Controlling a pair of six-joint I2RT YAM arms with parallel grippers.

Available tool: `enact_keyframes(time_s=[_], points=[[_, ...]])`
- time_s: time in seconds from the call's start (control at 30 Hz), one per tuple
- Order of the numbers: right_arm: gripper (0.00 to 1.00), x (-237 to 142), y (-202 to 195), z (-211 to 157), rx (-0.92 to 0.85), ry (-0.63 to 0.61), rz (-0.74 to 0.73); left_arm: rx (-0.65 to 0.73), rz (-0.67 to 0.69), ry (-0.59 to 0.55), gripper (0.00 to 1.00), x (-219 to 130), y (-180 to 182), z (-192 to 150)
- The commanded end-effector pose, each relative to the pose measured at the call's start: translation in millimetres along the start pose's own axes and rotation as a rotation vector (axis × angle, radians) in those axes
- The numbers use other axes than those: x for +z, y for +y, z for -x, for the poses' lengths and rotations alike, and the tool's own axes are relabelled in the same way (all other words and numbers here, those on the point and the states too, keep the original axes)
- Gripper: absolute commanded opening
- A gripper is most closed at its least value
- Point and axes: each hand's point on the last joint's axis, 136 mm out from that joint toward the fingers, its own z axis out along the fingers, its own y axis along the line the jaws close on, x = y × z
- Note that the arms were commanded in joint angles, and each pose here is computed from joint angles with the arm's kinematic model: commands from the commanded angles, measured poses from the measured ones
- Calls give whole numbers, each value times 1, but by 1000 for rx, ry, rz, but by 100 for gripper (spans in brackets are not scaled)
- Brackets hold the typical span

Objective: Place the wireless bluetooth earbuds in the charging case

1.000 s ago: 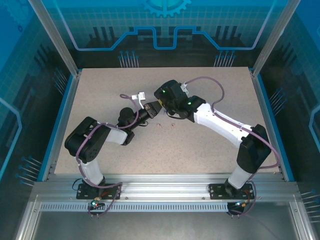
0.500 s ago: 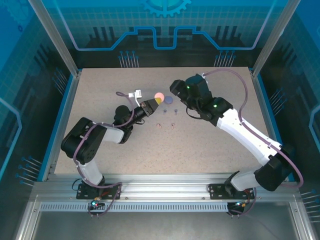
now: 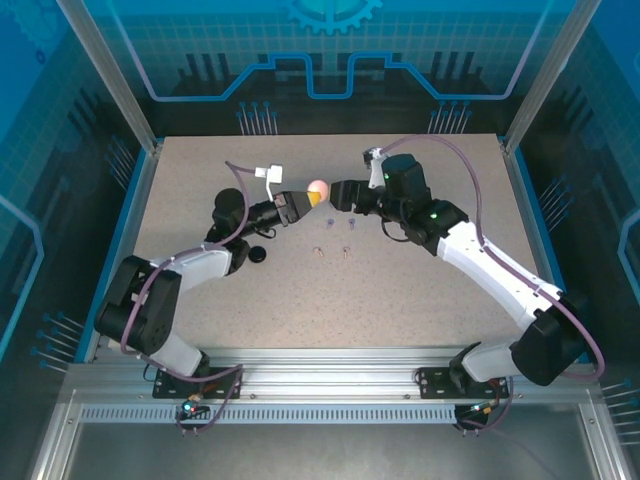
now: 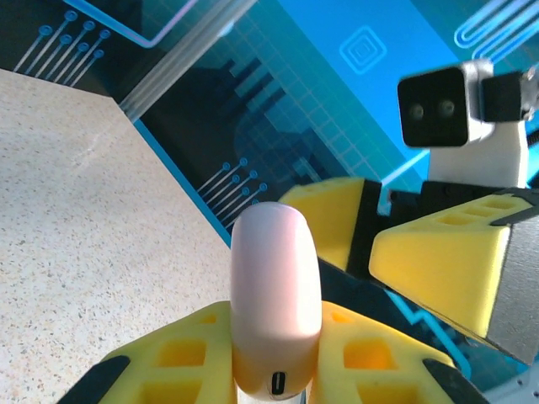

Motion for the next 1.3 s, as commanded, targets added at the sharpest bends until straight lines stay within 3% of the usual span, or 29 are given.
enact_keyframes(time_s=[0.0,0.5,0.87,1.1,1.27], points=[[75,-10,24,12,-137,-35,166,62,-41,95,0,-1,-17,-3],[68,24,13,-9,-104,40,197,85,-53,127,0,-1,-33,4],[58,41,-48,-27,40,46,64,101,-53,120,0,-3,-40,6],[59,25,-51,-29,69,17,88,96,-46,121,0,-2,-35,5],[59,11,-29,-23,57,-4,219,92,-47,122,0,-2,-32,3]])
